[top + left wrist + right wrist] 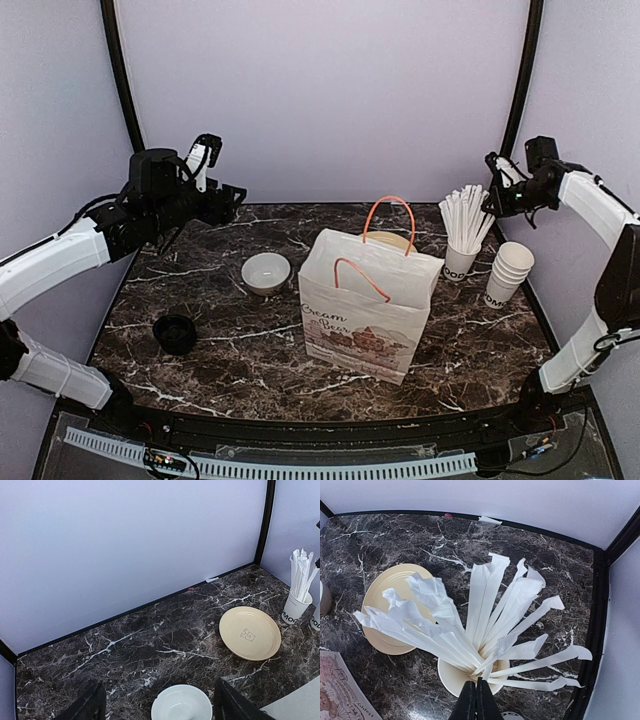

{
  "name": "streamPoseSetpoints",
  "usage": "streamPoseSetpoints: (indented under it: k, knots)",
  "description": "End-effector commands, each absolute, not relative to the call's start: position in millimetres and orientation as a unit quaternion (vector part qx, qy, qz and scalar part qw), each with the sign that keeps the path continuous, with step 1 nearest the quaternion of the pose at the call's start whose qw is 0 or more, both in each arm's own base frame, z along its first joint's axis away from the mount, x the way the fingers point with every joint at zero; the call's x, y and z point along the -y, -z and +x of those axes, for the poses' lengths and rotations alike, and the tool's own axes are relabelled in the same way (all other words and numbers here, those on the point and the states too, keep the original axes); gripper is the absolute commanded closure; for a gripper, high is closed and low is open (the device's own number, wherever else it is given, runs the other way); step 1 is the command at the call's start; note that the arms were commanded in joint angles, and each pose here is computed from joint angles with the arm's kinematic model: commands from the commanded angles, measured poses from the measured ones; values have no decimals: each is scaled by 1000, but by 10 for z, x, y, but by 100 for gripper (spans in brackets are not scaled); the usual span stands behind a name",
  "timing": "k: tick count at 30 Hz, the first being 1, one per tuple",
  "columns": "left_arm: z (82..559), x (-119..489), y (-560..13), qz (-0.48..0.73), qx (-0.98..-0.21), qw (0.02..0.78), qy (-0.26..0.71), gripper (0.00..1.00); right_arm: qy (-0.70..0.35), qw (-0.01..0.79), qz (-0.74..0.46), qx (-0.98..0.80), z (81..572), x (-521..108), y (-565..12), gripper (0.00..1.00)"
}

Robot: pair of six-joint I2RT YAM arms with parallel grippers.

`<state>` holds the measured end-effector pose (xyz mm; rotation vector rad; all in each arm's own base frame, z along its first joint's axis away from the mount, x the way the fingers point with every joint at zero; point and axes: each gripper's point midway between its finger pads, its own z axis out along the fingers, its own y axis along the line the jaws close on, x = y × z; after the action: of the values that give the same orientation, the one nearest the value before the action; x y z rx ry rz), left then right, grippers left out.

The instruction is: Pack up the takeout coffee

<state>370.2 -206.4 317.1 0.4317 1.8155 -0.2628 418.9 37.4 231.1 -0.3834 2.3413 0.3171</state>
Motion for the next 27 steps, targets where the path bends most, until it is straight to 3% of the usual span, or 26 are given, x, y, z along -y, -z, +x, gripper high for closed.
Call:
streamPoseSetpoints:
  k: [1,10,27]
  knots:
    - [3693,2032,-3185,194,-774,593,106,24,-100,413,-159,-891,4075,-408,-2809,100]
    - [3715,1999,-3167,199,-775,593,87,24,-83,443,-166,-877,3820,-393,-3186,100]
    - [3703,2068,-3133,212,-775,587,101,24,-107,386,-157,-903,4236,-407,-2487,97]
